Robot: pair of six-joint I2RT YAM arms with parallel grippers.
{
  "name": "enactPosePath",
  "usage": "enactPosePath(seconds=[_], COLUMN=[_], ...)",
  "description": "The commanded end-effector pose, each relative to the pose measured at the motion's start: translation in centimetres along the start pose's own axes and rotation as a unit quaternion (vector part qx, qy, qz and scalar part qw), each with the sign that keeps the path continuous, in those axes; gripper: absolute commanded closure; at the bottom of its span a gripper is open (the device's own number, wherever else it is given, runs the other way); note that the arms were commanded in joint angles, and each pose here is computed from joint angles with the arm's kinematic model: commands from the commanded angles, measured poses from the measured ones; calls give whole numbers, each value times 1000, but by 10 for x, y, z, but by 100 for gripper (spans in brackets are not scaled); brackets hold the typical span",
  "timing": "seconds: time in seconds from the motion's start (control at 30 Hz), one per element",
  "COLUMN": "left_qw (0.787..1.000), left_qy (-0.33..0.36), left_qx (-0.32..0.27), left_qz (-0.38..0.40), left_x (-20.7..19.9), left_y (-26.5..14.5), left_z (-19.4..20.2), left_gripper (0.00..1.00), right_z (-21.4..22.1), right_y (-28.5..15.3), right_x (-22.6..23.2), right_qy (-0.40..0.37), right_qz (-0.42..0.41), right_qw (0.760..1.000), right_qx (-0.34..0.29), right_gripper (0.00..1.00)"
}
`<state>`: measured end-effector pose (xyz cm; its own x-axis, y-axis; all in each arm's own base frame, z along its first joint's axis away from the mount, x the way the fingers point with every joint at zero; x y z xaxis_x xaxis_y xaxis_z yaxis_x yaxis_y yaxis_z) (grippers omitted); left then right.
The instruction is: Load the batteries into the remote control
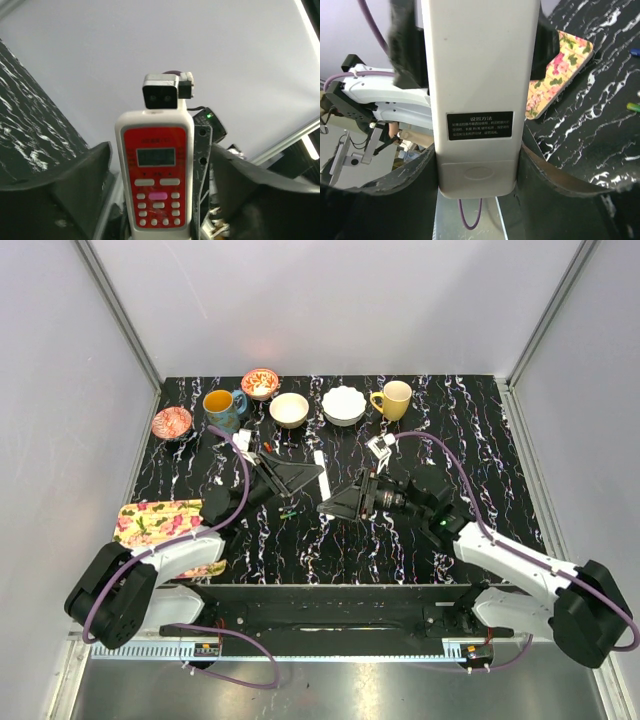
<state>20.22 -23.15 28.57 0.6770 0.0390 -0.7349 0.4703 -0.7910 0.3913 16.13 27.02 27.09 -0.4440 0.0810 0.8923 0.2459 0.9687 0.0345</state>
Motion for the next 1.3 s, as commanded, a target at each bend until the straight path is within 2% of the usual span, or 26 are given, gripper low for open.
enactPosePath(seconds=[0.0, 0.07, 0.1, 0.17, 0.2, 0.27, 0.3, 0.37, 0.4, 0.57, 0.7, 0.8, 0.93, 1.07, 1.27], left_qw=[995, 996, 997, 992, 988, 980, 973, 968, 960, 954, 937, 933, 935, 936, 933], left_qy=[60, 79, 73, 111, 110, 141, 136, 152, 149, 157, 146, 142, 140, 142, 145], left_qx=[-29, -15, 3, 26, 42, 52, 66, 83, 93, 110, 150, 157, 153, 157, 170], left_qz=[77, 43, -1, -58, -103, -128, -173, -184, -218, -231, -278, -292, -288, -282, -283], left_x=[-40, -30, -22, -10, -7, -11, -2, -10, -2, -7, 11, 16, 16, 14, 18], left_y=[2, 0, -1, -3, -3, 2, -1, 9, 8, 25, 31, 35, 43, 57, 68], left_z=[-28, -27, -24, -22, -23, -28, -24, -23, -18, -1, 17, 24, 27, 29, 36], left_gripper=[1, 1, 1, 1, 1, 1, 1, 1, 1, 1, 1, 4, 12, 25, 36], right_z=[-11, -12, -14, -14, -17, -18, -21, -22, -23, -22, -20, -20, -17, -15, -13], right_y=[-11, -23, -27, -38, -41, -47, -48, -49, -49, -46, -45, -45, -43, -41, -42], right_x=[18, 14, 9, 3, -1, -8, -12, -17, -19, -22, -22, -21, -21, -20, -22], right_qy=[-77, -108, -115, -137, -146, -155, -158, -161, -165, -163, -158, -159, -159, -160, -161], right_qz=[40, 100, 134, 181, 206, 240, 258, 275, 285, 294, 291, 290, 290, 291, 295], right_qw=[996, 989, 984, 974, 968, 958, 953, 948, 944, 942, 944, 944, 944, 943, 942], right_qx=[1, 10, 4, 17, 9, 14, 6, 7, 0, -5, -9, -10, -6, -6, -2], right_gripper=[91, 94, 96, 96, 97, 97, 98, 100, 100, 100, 100, 100, 100, 100, 100])
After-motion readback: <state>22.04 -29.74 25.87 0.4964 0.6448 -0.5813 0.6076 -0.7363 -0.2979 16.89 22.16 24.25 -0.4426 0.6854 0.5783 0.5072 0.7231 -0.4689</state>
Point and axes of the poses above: each gripper's point midway between its finger pads, its own y axis out along the fingers, its own x axis along the line the jaws close on, z = x × y, the point moved 6 cm from there along -y, back along the fingers, and after that the axes turned 10 degrees about y, right-handed, at the moved point
